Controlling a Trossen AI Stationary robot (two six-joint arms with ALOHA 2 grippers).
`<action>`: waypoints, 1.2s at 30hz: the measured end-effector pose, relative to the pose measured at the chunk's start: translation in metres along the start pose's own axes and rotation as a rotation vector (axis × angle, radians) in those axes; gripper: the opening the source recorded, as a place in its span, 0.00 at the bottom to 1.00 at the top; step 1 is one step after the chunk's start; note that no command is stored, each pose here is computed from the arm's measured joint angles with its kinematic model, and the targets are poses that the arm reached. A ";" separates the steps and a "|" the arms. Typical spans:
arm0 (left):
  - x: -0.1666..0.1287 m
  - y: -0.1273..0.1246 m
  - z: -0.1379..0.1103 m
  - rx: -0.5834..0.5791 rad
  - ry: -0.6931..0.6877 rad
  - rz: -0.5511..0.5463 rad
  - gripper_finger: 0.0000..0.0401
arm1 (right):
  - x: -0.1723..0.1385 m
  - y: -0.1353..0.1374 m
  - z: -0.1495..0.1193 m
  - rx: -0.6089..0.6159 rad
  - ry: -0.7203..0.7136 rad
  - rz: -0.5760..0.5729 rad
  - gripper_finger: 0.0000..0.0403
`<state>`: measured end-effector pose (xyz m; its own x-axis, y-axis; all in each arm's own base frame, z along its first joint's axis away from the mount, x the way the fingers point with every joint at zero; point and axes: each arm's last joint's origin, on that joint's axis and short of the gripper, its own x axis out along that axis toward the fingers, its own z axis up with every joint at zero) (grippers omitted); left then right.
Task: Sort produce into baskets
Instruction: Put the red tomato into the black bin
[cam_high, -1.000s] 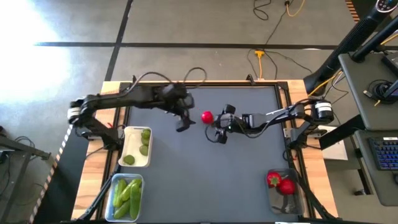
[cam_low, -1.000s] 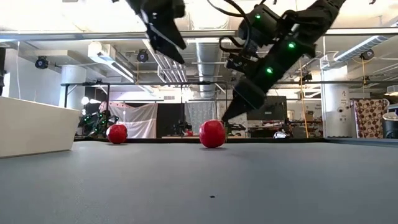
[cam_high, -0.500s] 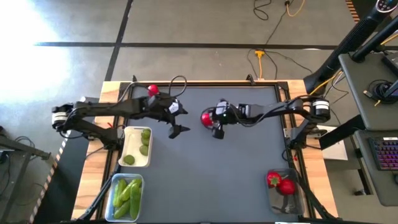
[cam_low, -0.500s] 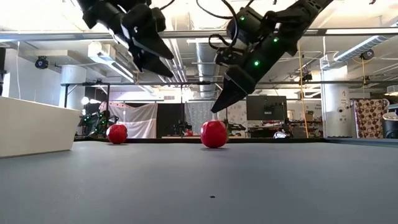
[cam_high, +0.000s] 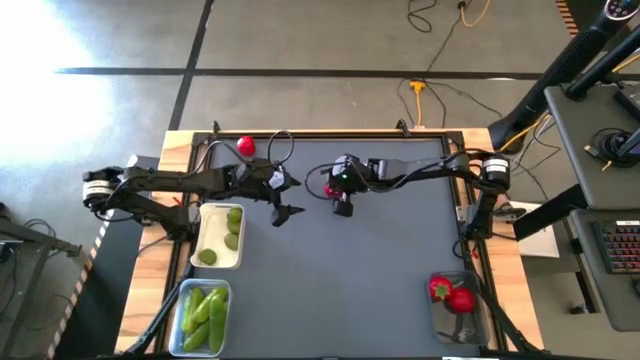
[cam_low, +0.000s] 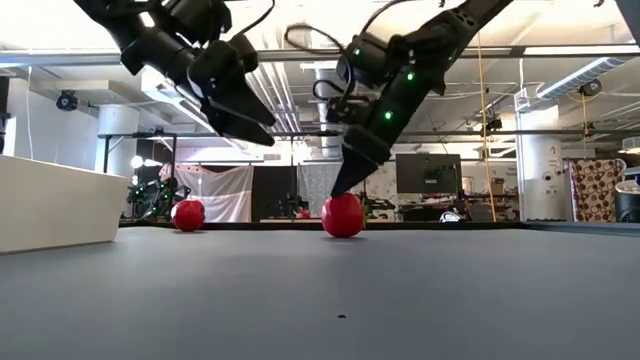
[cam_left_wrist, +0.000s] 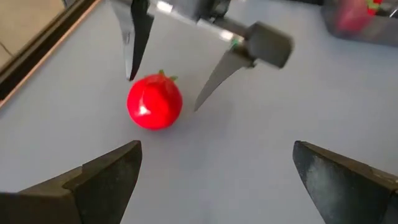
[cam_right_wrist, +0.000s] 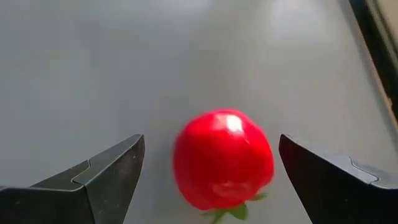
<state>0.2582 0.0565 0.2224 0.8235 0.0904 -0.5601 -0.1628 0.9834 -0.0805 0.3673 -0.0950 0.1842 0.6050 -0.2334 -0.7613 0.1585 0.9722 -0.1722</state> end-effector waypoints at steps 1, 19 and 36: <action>0.001 0.000 -0.001 0.002 -0.014 -0.001 1.00 | 0.003 -0.001 -0.001 0.001 0.019 0.000 0.90; 0.002 -0.032 0.000 0.042 -0.091 -0.042 0.95 | 0.042 -0.012 -0.020 0.002 0.125 -0.005 0.88; 0.004 -0.060 -0.027 -0.038 -0.197 -0.083 0.91 | -0.051 0.065 -0.008 0.032 0.256 0.120 0.68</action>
<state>0.2571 -0.0062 0.2026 0.9244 0.0419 -0.3790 -0.1072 0.9824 -0.1529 0.3410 -0.0199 0.2068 0.4048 -0.1015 -0.9088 0.1249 0.9906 -0.0550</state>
